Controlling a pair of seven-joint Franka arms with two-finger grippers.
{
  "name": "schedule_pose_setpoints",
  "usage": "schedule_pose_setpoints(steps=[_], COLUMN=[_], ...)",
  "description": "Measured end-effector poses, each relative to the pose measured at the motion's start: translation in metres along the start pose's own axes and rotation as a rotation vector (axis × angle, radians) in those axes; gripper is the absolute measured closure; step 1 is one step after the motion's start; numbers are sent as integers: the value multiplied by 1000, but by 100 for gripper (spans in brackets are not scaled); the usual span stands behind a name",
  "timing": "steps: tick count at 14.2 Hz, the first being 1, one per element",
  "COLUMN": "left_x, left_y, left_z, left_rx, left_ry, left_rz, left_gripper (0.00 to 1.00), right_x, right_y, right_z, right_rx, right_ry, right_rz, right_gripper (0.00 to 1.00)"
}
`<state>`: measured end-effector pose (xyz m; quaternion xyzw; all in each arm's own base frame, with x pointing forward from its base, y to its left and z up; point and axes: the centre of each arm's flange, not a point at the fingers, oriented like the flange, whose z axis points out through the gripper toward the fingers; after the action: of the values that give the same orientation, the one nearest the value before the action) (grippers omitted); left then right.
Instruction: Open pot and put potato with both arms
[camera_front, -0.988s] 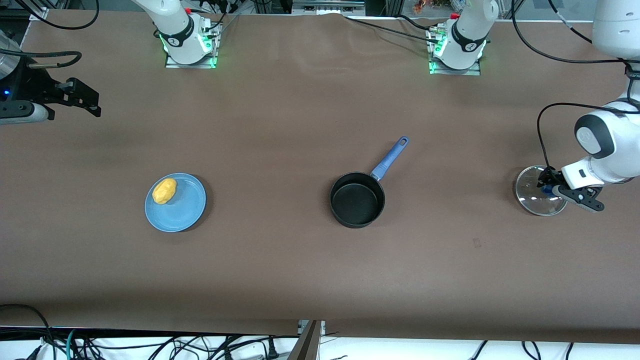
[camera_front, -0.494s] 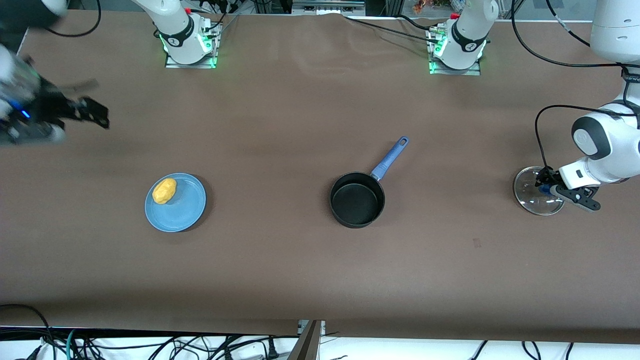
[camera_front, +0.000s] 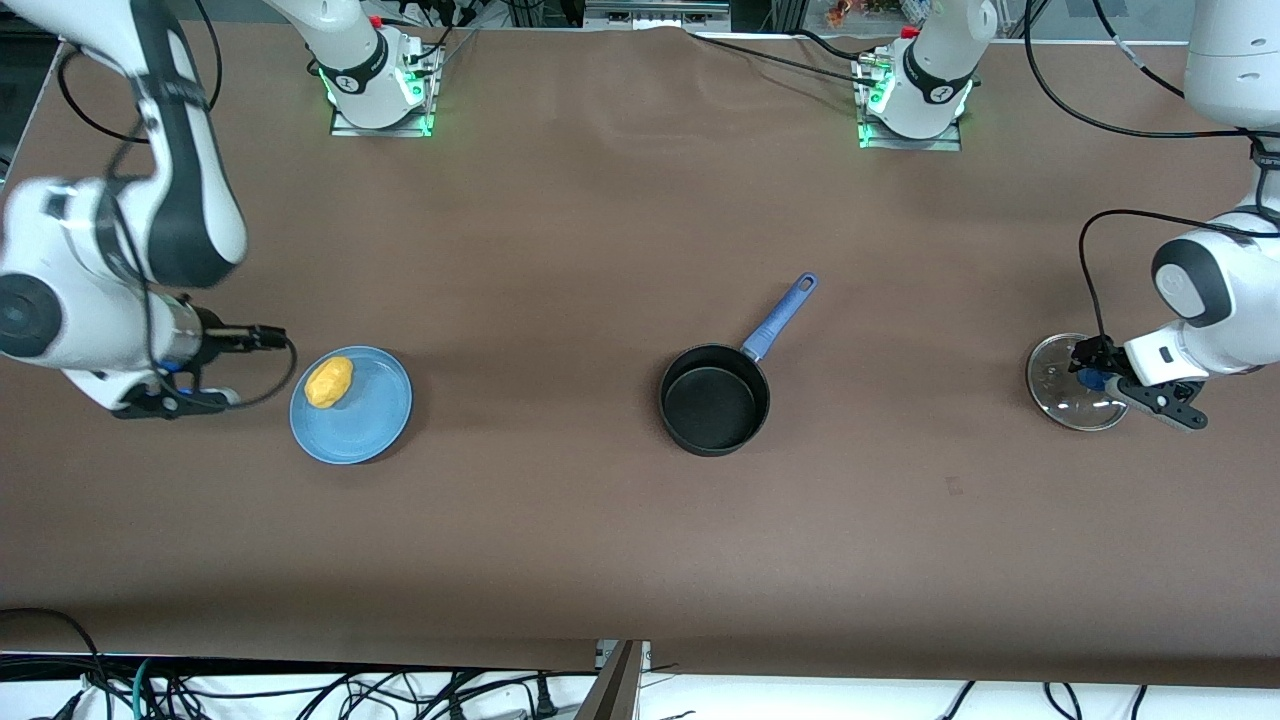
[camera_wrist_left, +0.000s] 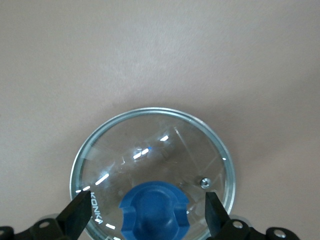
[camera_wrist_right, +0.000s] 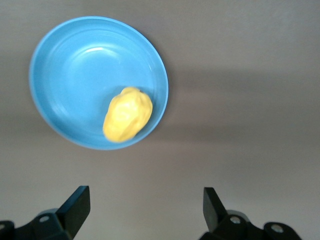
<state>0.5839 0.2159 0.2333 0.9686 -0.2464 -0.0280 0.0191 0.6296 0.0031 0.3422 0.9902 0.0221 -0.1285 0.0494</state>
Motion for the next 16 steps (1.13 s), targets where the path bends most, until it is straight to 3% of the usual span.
schedule_pose_setpoints(steps=[6, 12, 13, 16], left_x=[53, 110, 112, 109], left_y=[50, 174, 190, 225], left_z=[-111, -234, -254, -310], left_rx=[-68, -64, -66, -61], left_ry=[2, -99, -114, -125], left_rz=[-116, -344, -380, -439], left_gripper=[0, 0, 0, 0], right_x=[26, 39, 39, 39], right_y=[-10, -16, -16, -17], right_z=[75, 125, 130, 130], right_rx=[48, 68, 69, 72], right_ry=[5, 2, 2, 4], right_rz=[82, 126, 126, 142], right_gripper=[0, 2, 5, 37])
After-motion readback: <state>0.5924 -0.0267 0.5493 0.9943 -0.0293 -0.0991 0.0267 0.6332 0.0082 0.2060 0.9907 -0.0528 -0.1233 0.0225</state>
